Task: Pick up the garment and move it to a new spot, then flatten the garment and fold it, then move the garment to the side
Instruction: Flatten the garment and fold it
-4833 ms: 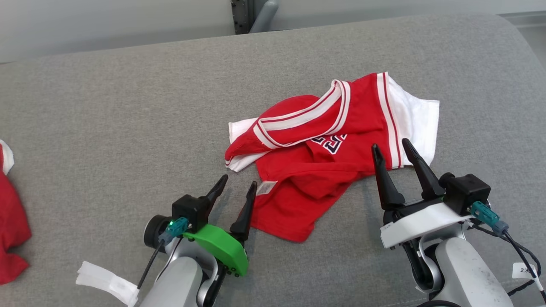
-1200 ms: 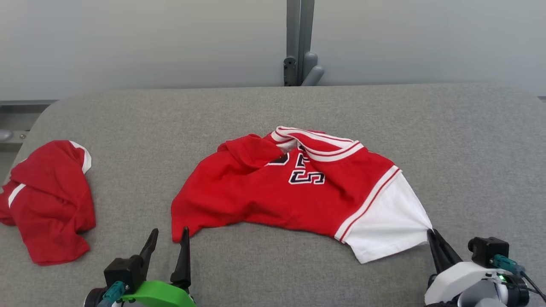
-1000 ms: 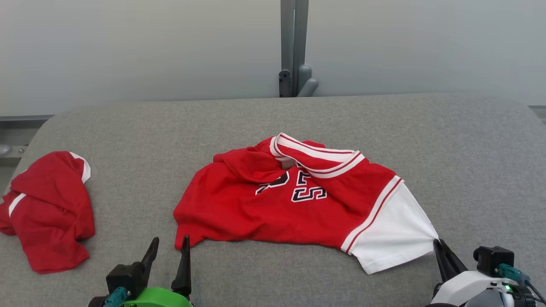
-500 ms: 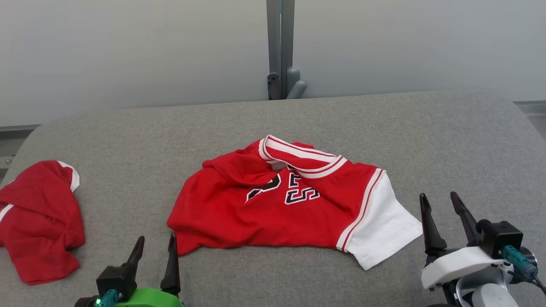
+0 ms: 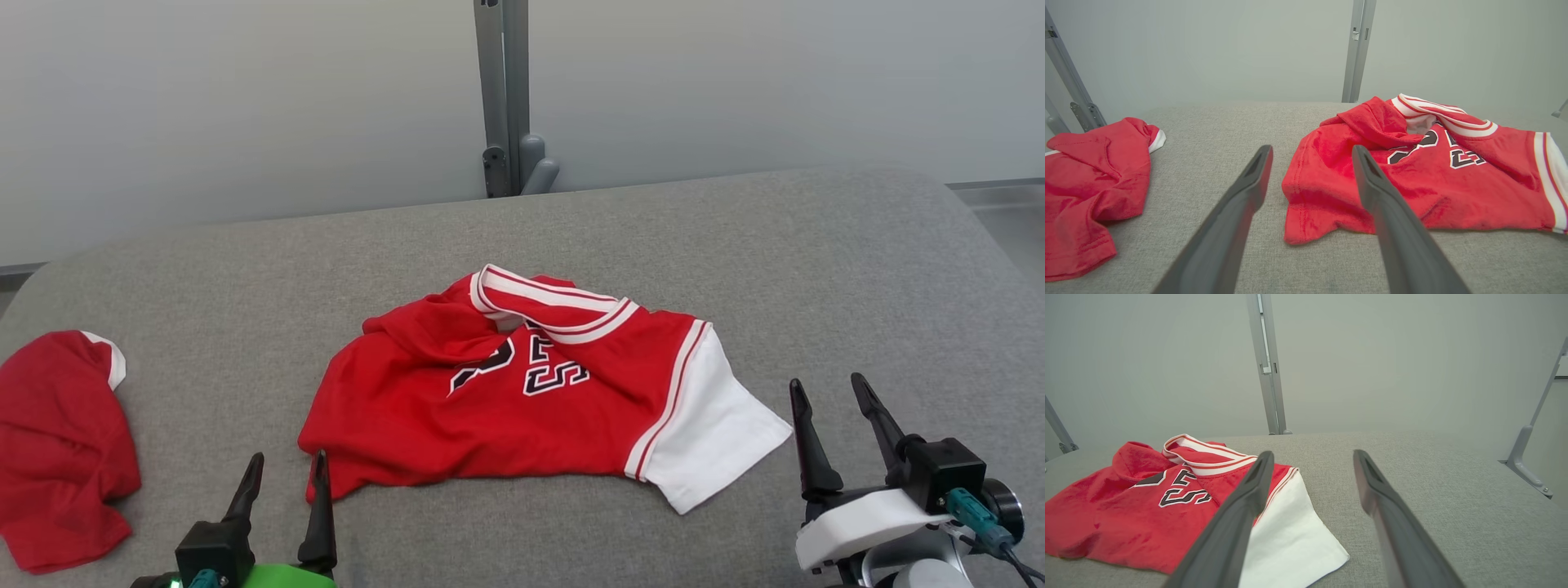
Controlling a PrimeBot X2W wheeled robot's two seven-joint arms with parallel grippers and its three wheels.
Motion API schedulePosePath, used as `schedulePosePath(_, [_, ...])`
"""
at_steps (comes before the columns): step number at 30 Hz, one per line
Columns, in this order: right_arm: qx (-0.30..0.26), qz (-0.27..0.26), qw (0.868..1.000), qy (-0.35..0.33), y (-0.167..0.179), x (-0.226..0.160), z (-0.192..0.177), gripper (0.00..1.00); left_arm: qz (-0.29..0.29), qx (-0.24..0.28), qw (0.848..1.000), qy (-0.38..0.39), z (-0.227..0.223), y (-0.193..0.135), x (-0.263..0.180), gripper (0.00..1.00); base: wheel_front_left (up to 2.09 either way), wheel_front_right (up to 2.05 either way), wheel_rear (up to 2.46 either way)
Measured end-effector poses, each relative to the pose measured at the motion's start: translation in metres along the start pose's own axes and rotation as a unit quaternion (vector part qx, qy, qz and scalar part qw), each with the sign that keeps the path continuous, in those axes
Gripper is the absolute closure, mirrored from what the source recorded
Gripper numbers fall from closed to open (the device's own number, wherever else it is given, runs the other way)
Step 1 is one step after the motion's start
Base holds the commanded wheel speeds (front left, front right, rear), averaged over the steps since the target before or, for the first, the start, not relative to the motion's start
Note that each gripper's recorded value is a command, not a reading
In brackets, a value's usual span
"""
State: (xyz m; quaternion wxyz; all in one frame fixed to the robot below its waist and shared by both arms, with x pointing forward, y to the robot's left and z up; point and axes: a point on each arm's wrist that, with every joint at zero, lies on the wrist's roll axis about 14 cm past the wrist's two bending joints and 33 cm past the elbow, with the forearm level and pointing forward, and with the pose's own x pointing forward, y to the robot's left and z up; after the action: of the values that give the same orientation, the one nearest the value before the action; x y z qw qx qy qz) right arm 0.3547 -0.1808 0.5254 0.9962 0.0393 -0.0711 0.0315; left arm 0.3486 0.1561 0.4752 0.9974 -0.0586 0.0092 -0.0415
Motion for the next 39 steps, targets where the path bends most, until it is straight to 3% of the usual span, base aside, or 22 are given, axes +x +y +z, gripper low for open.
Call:
schedulePosePath(15, [-0.004, -0.007, 1.000, 0.018, -0.004, -0.009, -0.011, 0.00, -0.008, 0.002, 1.000, 0.009, -0.006, -0.006, -0.005, 0.00, 0.00, 0.00, 0.00])
schedulePosePath(26, [0.004, -0.006, 0.998, 0.069, -0.003, -0.004, -0.044, 0.00, 0.001, -0.027, 0.996, 0.080, -0.050, -0.004, -0.002, 0.00, 0.00, 0.00, 0.00])
schedulePosePath(39, [0.009, -0.011, 0.996, 0.084, -0.008, 0.017, -0.057, 0.00, 0.035, -0.068, 0.988, 0.134, -0.084, 0.009, 0.015, 0.00, 0.00, 0.00, 0.00])
